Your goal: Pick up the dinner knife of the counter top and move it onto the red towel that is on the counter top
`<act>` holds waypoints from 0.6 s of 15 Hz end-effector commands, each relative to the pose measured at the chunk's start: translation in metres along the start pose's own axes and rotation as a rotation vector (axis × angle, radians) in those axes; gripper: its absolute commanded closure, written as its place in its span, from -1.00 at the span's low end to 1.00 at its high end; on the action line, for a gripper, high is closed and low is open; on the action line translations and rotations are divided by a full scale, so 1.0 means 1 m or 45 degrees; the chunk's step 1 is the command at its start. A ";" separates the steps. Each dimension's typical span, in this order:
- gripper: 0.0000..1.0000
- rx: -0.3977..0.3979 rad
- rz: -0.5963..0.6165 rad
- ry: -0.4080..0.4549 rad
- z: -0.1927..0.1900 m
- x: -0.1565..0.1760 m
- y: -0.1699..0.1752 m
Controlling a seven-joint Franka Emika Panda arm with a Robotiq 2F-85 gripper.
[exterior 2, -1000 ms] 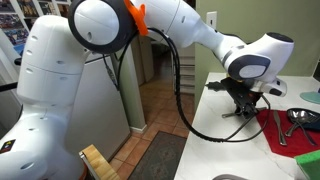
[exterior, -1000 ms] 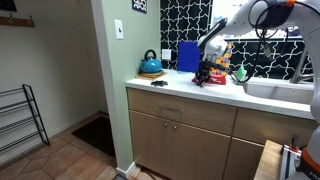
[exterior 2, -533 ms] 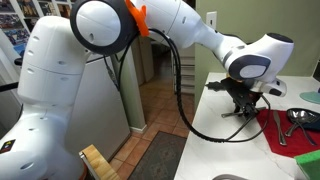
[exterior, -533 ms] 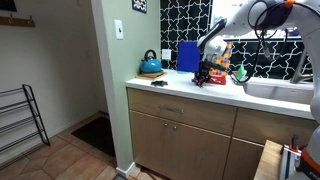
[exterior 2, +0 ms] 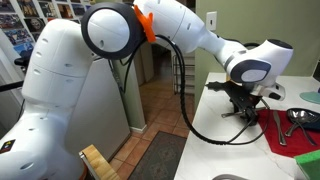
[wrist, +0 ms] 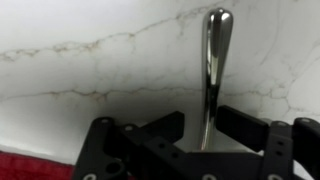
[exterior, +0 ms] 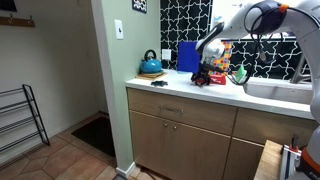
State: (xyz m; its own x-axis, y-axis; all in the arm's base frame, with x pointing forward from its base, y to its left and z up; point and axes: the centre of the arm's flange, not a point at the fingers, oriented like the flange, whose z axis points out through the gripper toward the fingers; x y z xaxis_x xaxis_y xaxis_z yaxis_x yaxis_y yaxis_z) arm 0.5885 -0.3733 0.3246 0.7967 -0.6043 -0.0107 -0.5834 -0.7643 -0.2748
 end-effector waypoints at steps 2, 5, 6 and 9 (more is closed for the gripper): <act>0.67 -0.034 -0.025 -0.034 0.013 0.007 0.002; 1.00 -0.043 -0.043 -0.030 0.011 0.008 -0.004; 1.00 -0.046 -0.049 -0.028 0.010 0.008 -0.005; 1.00 -0.057 -0.061 -0.019 0.006 0.006 -0.007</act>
State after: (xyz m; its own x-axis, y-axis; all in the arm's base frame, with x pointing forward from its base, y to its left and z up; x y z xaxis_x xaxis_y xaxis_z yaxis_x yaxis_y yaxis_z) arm 0.5977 -0.3673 0.3319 0.8163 -0.5777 0.0009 -0.5578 -0.7886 -0.2586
